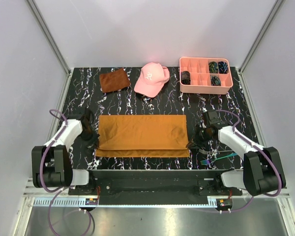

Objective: Fold the napkin into a case and place the utensils inside
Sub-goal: Fold and flatten the napkin at the center of the board.

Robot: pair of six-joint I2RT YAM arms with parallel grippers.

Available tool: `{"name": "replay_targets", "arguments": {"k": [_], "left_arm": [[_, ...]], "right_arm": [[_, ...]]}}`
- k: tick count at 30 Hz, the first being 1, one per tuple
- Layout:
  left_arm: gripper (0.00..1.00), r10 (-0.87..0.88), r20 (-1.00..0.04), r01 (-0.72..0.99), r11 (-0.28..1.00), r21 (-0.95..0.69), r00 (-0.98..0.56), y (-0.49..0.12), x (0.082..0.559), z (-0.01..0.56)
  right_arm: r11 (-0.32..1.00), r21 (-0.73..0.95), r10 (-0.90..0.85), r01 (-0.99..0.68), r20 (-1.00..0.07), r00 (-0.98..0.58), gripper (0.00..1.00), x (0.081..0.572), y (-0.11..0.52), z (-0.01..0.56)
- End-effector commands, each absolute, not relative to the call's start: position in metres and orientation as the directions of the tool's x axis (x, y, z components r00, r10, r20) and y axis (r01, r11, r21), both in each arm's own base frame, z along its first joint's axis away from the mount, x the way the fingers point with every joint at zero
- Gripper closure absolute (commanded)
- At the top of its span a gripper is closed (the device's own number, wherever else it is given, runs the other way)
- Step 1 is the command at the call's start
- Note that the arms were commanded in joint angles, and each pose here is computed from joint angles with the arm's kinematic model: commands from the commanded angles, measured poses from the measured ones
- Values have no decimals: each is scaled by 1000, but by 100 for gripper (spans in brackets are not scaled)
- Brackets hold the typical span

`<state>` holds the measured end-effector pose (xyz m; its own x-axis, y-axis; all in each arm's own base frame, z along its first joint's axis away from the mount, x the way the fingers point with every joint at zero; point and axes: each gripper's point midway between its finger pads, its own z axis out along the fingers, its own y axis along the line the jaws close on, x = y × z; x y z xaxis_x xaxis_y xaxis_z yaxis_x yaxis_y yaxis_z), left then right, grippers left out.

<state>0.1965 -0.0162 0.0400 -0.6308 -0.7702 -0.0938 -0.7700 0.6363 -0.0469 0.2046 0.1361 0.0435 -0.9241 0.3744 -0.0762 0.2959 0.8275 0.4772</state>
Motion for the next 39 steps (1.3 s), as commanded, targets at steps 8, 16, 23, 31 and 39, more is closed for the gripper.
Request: {"name": "replay_targets", "arguments": {"k": [8, 16, 23, 31, 39], "left_arm": [[100, -784, -106, -790, 611, 44, -612, -4, 191, 25], [100, -778, -138, -787, 616, 22, -613, -3, 194, 36], [100, -780, -197, -791, 611, -35, -594, -1, 199, 63], [100, -787, -183, -800, 600, -2, -590, 0, 188, 58], [100, -794, -147, -805, 592, 30, -590, -1, 184, 39]], "right_arm": [[842, 431, 383, 326, -50, -922, 94, 202, 133, 22], [836, 451, 376, 311, -59, -925, 93, 205, 136, 28], [831, 470, 380, 299, -87, -921, 93, 202, 135, 52], [831, 463, 382, 309, -69, -922, 93, 193, 134, 52], [834, 447, 379, 324, -38, -925, 91, 193, 134, 37]]}}
